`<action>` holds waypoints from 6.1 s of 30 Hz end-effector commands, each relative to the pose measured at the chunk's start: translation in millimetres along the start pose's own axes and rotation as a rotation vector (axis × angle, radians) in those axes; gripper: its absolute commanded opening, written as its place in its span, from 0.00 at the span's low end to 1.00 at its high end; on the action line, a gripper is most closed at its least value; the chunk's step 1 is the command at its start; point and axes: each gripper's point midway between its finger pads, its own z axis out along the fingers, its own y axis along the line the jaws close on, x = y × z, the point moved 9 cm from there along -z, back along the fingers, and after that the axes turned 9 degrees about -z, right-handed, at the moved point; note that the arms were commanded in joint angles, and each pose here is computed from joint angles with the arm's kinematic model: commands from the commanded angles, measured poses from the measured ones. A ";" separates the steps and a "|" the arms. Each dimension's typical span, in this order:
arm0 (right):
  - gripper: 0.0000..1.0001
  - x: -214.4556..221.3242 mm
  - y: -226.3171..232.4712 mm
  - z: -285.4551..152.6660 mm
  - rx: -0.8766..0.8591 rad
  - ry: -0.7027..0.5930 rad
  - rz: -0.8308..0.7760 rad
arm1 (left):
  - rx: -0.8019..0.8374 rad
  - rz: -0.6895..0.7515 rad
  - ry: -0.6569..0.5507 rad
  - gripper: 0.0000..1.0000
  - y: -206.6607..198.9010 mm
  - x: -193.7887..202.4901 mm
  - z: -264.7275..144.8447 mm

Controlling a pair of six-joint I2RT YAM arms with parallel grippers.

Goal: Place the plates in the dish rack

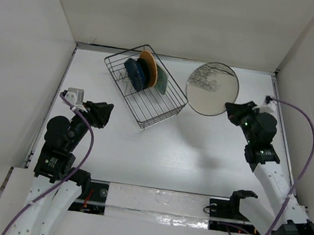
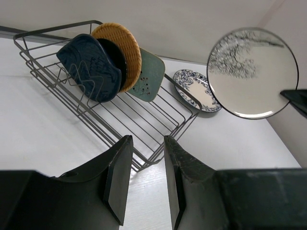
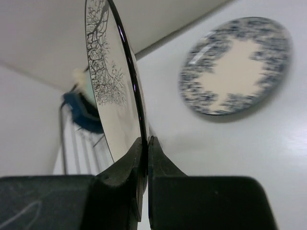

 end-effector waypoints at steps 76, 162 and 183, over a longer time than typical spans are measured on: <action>0.66 104.8 306.3 172.1 -0.148 -0.026 -0.430 | 0.042 0.018 -0.064 0.28 -9.1 -13.3 -2.6; 0.00 5.3 365.7 138.2 -0.019 -0.272 -0.655 | -0.041 0.017 -0.265 0.24 -10.7 -37.5 -28.0; 0.00 99.1 357.9 163.1 0.270 -0.325 -0.938 | -0.022 0.017 -0.242 0.25 -11.1 -33.6 -27.3</action>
